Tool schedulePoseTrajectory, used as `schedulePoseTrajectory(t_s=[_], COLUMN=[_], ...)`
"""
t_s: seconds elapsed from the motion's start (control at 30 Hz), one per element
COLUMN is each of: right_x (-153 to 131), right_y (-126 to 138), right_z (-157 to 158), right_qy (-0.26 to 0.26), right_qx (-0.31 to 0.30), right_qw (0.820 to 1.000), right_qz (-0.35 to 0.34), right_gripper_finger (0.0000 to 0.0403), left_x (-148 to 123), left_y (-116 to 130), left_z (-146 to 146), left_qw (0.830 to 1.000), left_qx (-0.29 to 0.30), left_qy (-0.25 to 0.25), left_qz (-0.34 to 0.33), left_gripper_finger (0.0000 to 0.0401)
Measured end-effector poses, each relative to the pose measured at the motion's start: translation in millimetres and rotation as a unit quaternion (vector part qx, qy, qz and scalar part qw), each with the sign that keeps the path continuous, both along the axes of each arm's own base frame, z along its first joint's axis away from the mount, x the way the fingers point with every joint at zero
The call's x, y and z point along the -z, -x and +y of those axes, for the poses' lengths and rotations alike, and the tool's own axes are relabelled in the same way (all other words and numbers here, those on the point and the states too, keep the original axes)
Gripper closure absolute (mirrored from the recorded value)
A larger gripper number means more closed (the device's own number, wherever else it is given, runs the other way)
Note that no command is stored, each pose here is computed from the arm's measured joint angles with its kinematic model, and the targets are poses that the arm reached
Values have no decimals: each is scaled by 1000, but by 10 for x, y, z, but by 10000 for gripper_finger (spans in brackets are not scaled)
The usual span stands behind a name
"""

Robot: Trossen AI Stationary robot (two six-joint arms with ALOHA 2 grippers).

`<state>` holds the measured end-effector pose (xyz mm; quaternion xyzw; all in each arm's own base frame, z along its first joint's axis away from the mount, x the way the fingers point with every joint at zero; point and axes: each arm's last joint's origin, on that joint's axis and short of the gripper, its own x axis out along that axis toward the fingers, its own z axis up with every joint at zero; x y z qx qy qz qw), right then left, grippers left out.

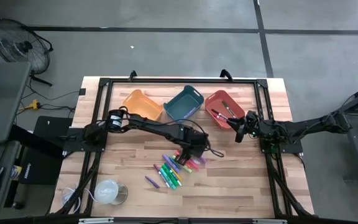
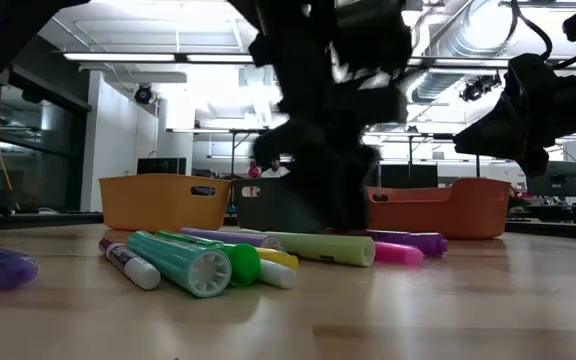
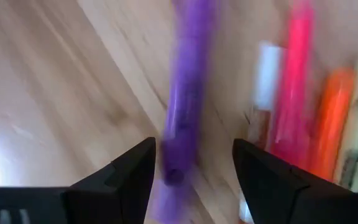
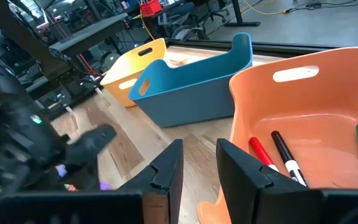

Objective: Pick & Place Markers
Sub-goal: Put the dark purple highlighter pen into the blue bin

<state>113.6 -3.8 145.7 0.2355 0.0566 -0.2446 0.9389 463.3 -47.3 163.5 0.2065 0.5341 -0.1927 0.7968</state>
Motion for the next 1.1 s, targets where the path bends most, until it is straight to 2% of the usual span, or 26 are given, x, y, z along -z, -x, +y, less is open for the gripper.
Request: schedulePoseTrajectory(t_s=[0.13,0.47,0.6,0.9,1.1], right_x=[-1,-1,-1,-1,-1], right_y=[0,0,0,0,0], right_z=[0,0,0,0,0], right_qy=[0,0,0,0,0], right_qx=[0,0,0,0,0], right_qw=[1000,1000,1000,1000,1000], right_qz=[-1,-1,0,0,-1], right_gripper_finger=[318,318,318,318,318], left_x=[84,88,94,102,103], left_y=[-77,-64,-63,-61,-64], left_z=[-4,13,57,87,96], left_qw=[1000,1000,999,998,996], left_qx=[-3,-12,-32,-67,-93], left_qy=[-1,-16,-14,9,14], left_qz=[-17,-12,-8,-2,-2], left_gripper_finger=[191,194,225,339,347])
